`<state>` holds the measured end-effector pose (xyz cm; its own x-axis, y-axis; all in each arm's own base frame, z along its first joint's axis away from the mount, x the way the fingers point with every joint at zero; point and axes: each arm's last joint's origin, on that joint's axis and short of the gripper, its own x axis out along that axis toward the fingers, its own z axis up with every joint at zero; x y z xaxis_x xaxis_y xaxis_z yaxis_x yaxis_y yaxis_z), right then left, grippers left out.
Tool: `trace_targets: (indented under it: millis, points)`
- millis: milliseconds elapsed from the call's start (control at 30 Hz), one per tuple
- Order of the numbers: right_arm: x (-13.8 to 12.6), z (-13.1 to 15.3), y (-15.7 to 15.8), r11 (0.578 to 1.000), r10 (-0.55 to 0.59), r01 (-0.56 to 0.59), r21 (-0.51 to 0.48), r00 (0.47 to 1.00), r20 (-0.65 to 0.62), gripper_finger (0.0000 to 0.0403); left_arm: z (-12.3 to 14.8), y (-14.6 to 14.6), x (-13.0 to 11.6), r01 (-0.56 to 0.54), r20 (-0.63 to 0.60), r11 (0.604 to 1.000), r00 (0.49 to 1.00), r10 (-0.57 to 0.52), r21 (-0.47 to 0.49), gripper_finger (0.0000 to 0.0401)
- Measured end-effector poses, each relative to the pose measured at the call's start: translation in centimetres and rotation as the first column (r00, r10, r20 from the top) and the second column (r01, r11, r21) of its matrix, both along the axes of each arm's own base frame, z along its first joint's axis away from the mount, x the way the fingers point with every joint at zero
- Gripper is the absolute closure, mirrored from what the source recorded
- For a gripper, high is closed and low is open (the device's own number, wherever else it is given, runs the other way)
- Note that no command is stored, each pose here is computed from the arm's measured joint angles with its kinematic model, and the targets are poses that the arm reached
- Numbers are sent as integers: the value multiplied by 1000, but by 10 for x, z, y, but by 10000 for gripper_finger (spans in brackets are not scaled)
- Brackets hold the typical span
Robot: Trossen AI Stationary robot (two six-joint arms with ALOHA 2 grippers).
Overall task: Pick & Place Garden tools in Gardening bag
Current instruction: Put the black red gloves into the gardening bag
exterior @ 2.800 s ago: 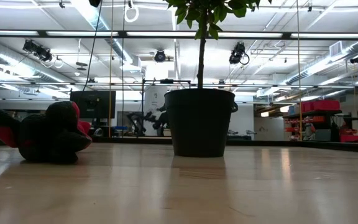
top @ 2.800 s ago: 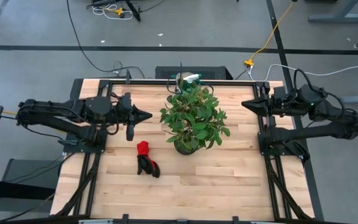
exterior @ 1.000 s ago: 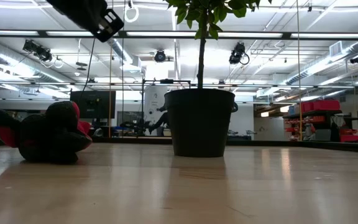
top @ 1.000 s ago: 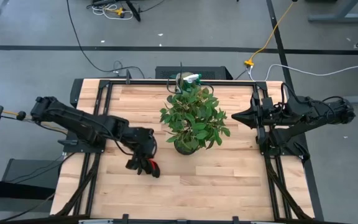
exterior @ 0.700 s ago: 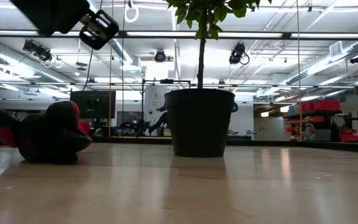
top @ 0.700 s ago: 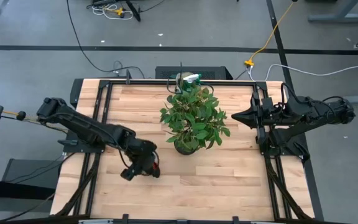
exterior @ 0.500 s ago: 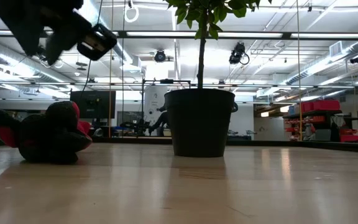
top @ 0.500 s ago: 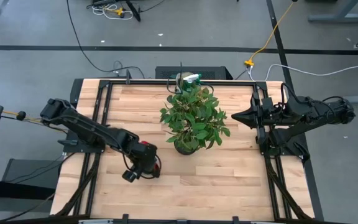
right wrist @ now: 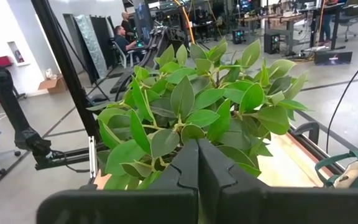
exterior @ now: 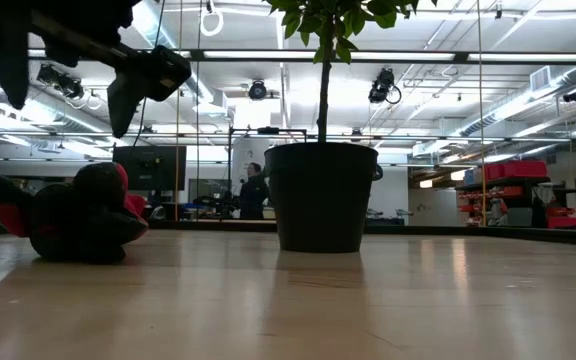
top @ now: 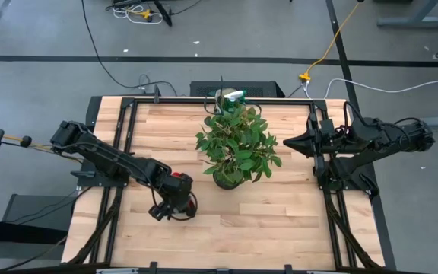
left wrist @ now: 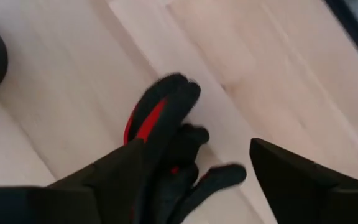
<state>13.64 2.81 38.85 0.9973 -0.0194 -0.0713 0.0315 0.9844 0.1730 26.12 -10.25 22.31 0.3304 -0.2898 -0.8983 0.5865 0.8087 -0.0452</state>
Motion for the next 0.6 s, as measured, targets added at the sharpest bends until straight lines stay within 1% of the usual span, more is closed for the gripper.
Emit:
trace_targets:
  millis: [167,233,367,467,600]
  points:
    - [0,-1,0,1000,2,-2,0,1000,-14,403,-3,2,-4,76,-18,996,997,-75,53,76]
    - [0,-2,0,1000,2,-2,-1,1000,-18,403,-5,3,-6,102,-24,991,995,-101,91,71]
    - [2,-3,1,1000,1,-1,-3,1000,-26,403,-12,5,-9,155,-27,979,988,-152,132,69]
    - [5,-4,1,1000,2,-2,-6,999,-34,403,-18,6,-11,217,-30,964,976,-215,155,69]
    - [8,-6,2,1000,1,-1,-9,999,-47,403,-26,9,-15,257,-36,943,966,-255,213,69]
